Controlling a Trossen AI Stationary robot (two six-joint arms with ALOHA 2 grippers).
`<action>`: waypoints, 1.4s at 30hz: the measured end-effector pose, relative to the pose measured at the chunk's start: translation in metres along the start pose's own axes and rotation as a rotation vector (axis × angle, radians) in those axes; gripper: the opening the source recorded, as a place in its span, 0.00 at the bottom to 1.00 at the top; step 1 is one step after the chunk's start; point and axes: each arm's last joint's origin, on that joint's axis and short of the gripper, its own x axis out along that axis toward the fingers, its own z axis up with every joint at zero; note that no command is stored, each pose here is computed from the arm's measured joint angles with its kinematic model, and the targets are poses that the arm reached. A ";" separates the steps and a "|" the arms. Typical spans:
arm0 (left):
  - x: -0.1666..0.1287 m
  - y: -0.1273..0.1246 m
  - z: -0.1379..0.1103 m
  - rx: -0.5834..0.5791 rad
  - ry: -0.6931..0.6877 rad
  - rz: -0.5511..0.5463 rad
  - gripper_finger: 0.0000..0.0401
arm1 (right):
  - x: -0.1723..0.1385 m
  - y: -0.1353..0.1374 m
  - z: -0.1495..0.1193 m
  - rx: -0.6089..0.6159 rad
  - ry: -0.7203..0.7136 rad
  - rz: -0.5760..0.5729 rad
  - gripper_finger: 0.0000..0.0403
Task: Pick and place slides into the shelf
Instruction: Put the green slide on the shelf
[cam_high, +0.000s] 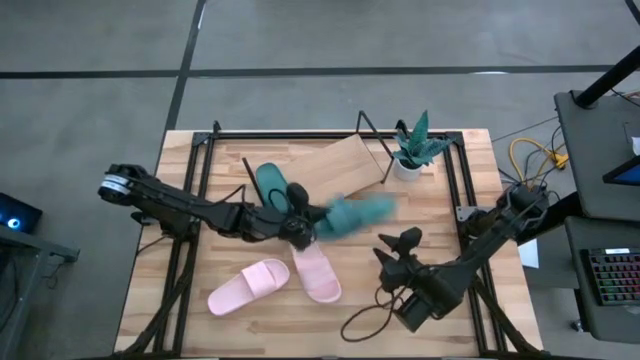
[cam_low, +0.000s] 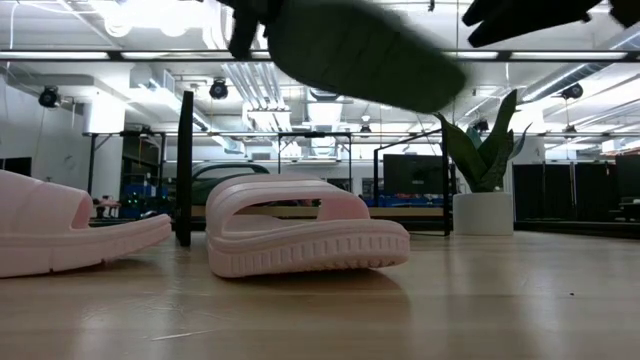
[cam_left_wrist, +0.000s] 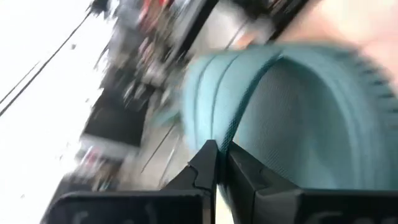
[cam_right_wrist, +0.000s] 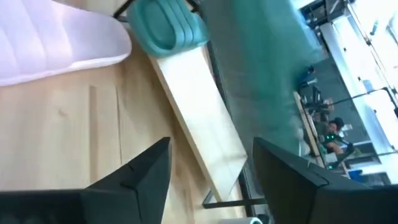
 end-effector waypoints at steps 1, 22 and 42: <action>0.000 0.002 -0.001 -0.004 0.042 0.035 0.00 | -0.001 -0.001 0.000 0.005 0.000 0.005 0.53; 0.016 -0.017 0.013 -0.036 0.243 0.158 0.00 | 0.020 -0.015 0.048 -0.291 -0.115 -0.061 0.51; 0.010 -0.020 0.039 -0.063 0.041 0.128 0.00 | 0.040 -0.023 0.067 -0.377 -0.168 -0.009 0.51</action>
